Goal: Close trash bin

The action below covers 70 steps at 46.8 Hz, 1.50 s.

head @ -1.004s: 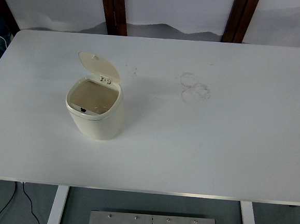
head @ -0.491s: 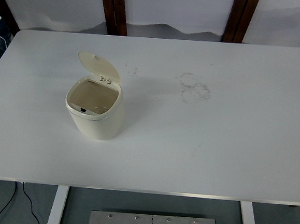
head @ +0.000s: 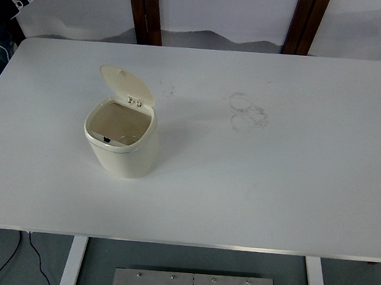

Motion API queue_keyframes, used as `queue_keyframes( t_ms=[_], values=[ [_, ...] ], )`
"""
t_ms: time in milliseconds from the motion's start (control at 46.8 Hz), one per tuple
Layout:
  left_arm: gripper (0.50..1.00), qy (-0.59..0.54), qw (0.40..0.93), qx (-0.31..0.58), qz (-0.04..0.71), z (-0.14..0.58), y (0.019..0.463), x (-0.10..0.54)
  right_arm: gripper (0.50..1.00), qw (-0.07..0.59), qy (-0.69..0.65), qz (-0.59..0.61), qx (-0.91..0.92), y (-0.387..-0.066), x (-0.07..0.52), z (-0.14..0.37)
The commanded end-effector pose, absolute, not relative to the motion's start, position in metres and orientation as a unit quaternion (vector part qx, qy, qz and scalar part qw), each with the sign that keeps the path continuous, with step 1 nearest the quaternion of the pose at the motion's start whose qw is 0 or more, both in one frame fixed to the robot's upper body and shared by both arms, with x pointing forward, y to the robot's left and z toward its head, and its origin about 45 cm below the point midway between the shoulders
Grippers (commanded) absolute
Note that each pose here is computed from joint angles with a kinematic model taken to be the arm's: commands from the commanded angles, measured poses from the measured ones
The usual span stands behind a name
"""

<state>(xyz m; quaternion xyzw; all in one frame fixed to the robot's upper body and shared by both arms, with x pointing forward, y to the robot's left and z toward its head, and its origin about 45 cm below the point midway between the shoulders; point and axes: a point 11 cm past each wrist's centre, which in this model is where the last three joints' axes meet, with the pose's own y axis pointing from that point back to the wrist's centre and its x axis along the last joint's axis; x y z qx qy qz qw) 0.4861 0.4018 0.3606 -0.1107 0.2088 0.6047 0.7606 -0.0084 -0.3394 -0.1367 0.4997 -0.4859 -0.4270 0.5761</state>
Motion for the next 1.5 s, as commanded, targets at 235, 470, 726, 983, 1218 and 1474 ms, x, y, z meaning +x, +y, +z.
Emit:
queue_keyframes(
  t_ms=[235, 470, 726, 983, 1218, 1474],
  values=[
    [1.0, 0.178, 0.795, -0.009, 0.58, 0.367, 0.369, 0.492, 0.995, 0.576, -0.486, -0.427, 0.5, -0.339, -0.008, -0.137],
    [1.0, 0.171, 0.808, 0.072, 0.559, 0.362, 0.354, 0.487, 0.995, 0.576, -0.486, -0.427, 0.5, -0.339, -0.008, -0.137],
    [1.0, 0.127, 0.829, 0.126, 0.529, 0.388, 0.341, 0.472, 0.995, 0.577, -0.485, -0.427, 0.5, -0.339, -0.009, -0.137],
    [1.0, 0.082, 0.843, 0.175, 0.502, 0.407, 0.323, 0.466, 0.995, 0.577, -0.485, -0.427, 0.501, -0.339, -0.008, -0.137],
    [1.0, 0.05, 0.851, 0.244, 0.462, 0.4, 0.301, 0.458, 0.995, 0.577, -0.485, -0.427, 0.5, -0.339, -0.008, -0.137],
    [1.0, -0.002, 0.862, 0.3, 0.409, 0.407, 0.275, 0.455, 0.995, 0.577, -0.485, -0.427, 0.499, -0.339, -0.008, -0.137]
  ],
)
